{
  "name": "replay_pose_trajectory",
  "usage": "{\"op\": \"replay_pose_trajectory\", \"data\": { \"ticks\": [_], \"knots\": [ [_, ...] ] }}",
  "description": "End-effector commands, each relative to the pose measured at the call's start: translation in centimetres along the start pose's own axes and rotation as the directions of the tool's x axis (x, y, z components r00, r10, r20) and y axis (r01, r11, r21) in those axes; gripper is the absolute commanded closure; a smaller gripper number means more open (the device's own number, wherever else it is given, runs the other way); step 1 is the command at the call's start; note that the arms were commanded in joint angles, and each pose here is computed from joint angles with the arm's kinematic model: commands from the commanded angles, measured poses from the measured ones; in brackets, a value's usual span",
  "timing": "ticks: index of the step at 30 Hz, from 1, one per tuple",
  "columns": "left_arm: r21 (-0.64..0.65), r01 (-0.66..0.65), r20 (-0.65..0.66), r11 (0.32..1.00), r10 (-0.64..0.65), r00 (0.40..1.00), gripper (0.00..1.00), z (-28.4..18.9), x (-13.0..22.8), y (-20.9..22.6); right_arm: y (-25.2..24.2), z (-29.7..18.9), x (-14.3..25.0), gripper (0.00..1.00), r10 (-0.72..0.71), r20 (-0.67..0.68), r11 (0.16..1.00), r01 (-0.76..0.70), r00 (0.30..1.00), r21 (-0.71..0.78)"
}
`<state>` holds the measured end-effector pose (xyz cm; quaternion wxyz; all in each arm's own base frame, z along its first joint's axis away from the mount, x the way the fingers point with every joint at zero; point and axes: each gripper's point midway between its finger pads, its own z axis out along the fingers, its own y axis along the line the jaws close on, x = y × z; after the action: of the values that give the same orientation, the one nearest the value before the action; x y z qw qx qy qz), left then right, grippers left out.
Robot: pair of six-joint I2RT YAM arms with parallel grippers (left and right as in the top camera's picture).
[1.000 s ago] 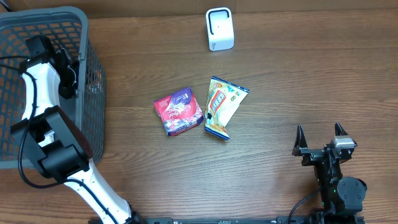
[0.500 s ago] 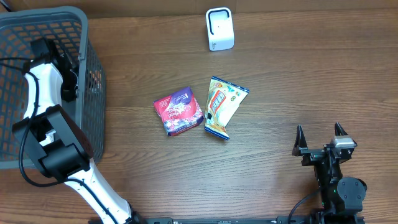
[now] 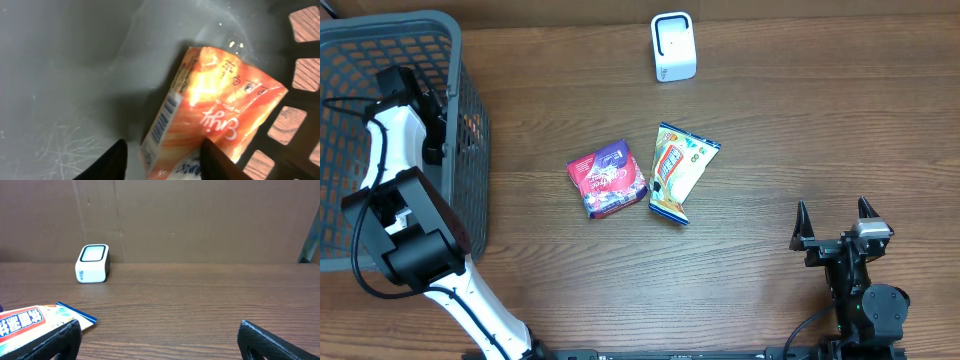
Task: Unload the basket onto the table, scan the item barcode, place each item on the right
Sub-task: 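Grasp the orange box in the basket with the left gripper, then lift the orange box out and place it beside the pad pack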
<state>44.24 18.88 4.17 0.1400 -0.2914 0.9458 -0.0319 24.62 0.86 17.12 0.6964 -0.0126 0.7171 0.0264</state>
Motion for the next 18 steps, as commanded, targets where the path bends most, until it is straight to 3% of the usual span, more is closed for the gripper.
{"op": "replay_pose_trajectory", "data": {
  "ticks": [1,4,6,12,18],
  "knots": [
    [-0.030,-0.019,-0.051,0.999,0.017,0.999,0.67,1.3,1.5,0.6,0.1,0.0,0.1,0.00,0.001,0.007,1.000,-0.001,1.000,-0.002],
    [-0.031,-0.018,-0.055,0.999,0.017,0.998,0.79,1.3,1.6,0.6,0.1,0.0,0.1,0.00,0.001,0.007,1.000,-0.001,1.000,-0.002],
    [-0.033,-0.018,-0.061,0.999,0.016,0.998,0.96,1.3,1.8,0.6,0.1,0.0,0.1,0.00,0.001,0.007,1.000,-0.001,1.000,-0.002],
    [-0.079,-0.001,-0.066,0.997,-0.004,0.998,0.96,0.2,1.5,1.8,0.1,0.0,0.1,0.00,0.001,0.007,1.000,-0.001,1.000,-0.002],
    [-0.091,0.123,0.017,0.988,-0.122,0.992,0.96,-4.9,-1.0,3.0,0.1,0.0,0.1,0.00,0.001,0.007,1.000,-0.001,1.000,-0.002]
  ]
}}
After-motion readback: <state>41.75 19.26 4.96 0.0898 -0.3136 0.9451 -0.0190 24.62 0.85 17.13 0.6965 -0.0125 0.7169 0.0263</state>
